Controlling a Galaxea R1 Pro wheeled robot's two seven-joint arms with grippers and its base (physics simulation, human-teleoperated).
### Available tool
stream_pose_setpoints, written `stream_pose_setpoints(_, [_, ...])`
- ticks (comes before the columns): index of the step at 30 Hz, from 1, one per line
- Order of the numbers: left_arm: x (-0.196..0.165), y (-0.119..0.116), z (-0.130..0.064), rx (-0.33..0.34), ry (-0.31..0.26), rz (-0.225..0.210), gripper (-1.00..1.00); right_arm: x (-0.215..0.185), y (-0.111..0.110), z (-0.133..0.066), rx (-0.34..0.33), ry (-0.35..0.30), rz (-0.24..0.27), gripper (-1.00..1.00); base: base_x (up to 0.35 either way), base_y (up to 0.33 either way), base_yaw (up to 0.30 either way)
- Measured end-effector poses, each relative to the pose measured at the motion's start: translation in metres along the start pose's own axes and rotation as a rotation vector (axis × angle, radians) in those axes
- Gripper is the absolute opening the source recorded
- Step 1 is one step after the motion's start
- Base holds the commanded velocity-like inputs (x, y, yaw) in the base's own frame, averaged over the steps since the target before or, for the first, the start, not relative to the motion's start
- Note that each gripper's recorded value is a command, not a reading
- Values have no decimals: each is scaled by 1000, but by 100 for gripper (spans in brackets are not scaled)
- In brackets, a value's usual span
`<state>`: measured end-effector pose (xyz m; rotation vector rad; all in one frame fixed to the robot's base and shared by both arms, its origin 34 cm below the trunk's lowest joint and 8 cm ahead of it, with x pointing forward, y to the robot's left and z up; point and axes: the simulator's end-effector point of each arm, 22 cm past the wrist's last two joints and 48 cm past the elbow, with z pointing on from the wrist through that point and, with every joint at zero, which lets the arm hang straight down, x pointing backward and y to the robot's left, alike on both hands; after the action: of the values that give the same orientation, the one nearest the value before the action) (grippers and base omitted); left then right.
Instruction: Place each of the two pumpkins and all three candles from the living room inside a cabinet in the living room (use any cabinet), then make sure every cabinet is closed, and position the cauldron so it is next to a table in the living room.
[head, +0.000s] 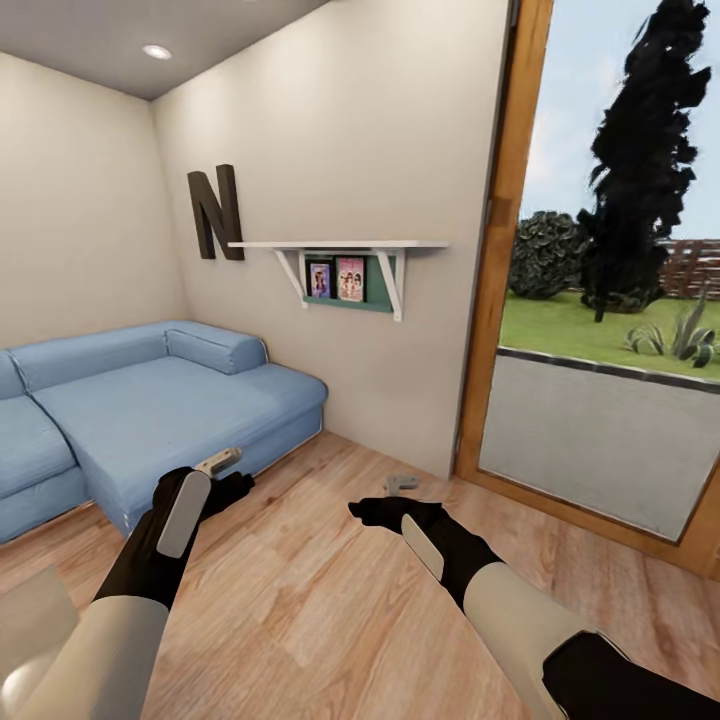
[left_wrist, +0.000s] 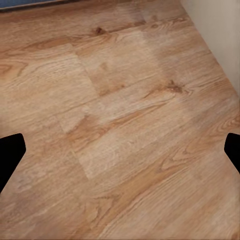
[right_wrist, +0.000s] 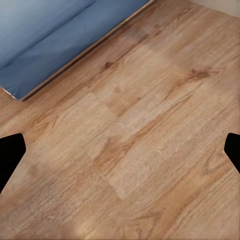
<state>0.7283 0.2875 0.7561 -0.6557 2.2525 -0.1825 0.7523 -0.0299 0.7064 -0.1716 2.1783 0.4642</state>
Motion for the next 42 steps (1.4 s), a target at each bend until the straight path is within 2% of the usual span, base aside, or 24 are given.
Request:
stream_pose_setpoints(14, [-1, -1, -1, 1, -2, 0, 100, -1, 1, -1, -1, -2, -1, 100, 31, 26, -56])
stream_pose_setpoints(42, [-1, 0, -1, -1, -4, 2, 100, -1, 1, -1, -3, -2, -1, 100, 101, 35, -8])
